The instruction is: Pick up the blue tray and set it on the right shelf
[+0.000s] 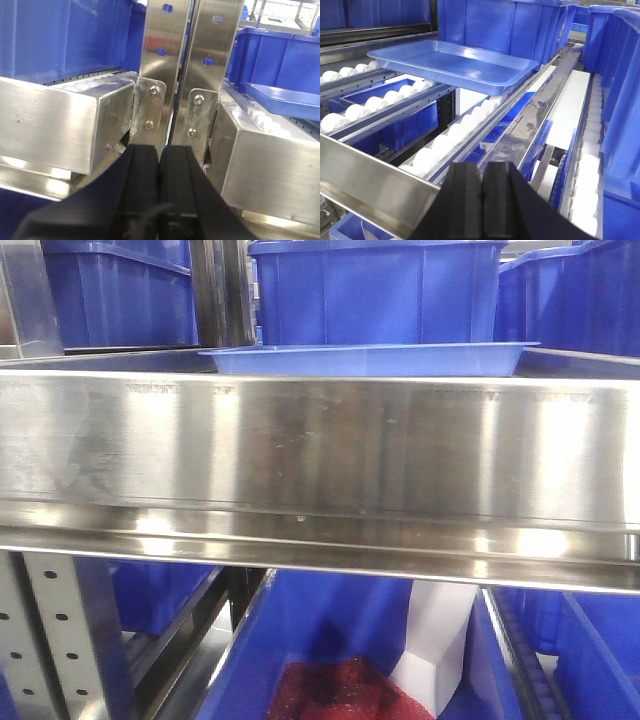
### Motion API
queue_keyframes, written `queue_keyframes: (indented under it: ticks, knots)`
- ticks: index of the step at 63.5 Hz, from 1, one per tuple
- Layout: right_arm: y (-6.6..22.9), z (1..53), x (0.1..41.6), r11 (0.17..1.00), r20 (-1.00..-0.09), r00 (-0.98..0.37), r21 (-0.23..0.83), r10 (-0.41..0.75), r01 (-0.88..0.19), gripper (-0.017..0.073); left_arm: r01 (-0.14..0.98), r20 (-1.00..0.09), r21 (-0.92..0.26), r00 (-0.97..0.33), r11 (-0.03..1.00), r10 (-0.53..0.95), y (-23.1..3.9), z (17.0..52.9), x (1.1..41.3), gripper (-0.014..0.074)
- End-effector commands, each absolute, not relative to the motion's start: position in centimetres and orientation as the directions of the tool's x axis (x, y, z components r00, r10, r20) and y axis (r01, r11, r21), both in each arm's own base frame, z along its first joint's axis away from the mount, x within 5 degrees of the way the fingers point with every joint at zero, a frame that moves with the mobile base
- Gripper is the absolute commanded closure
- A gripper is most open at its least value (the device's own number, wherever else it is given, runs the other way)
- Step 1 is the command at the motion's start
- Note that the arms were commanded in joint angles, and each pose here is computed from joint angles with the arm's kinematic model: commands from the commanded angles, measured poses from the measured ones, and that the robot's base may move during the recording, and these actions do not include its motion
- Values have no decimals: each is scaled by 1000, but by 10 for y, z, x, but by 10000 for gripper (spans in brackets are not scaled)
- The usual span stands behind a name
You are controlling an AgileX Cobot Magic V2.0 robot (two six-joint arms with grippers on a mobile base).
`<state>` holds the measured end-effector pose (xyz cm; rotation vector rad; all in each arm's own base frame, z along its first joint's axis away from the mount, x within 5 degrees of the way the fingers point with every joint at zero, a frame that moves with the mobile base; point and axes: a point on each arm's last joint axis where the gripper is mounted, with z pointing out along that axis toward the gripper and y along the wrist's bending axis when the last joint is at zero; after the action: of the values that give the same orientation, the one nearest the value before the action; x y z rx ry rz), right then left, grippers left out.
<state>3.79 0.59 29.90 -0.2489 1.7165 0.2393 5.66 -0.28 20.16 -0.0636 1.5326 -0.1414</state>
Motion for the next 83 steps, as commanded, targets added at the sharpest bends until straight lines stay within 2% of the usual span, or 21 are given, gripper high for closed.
queue_keyframes:
  ticks: [1, 30, 44, 58, 73, 83]
  knots:
    - [7, 315, 38, 951, -999, -45, -12, -27, -309, 503, 49, -985, -135, 101, 990, -139, -2, 200, 56, 642]
    - [9, 296, 43, 954, -996, -75, -16, -40, -299, 503, 49, -985, -135, 101, 990, -139, -2, 200, 56, 642]
    - [6, 272, 52, 989, -998, -24, 53, 50, -137, 503, 49, -985, -135, 101, 990, -139, -2, 200, 56, 642]
    - [-2, 247, 43, 994, -990, 106, 99, 94, 43, 503, 49, -985, -135, 101, 990, -139, -2, 200, 56, 642]
    - [-5, 221, 52, 992, -970, 224, 112, 95, 65, 503, 49, -985, -135, 101, 990, -139, -2, 200, 56, 642]
    - [-5, 222, 52, 992, -972, 215, 112, 95, 66, 503, 49, -985, -135, 101, 990, -139, -2, 200, 56, 642]
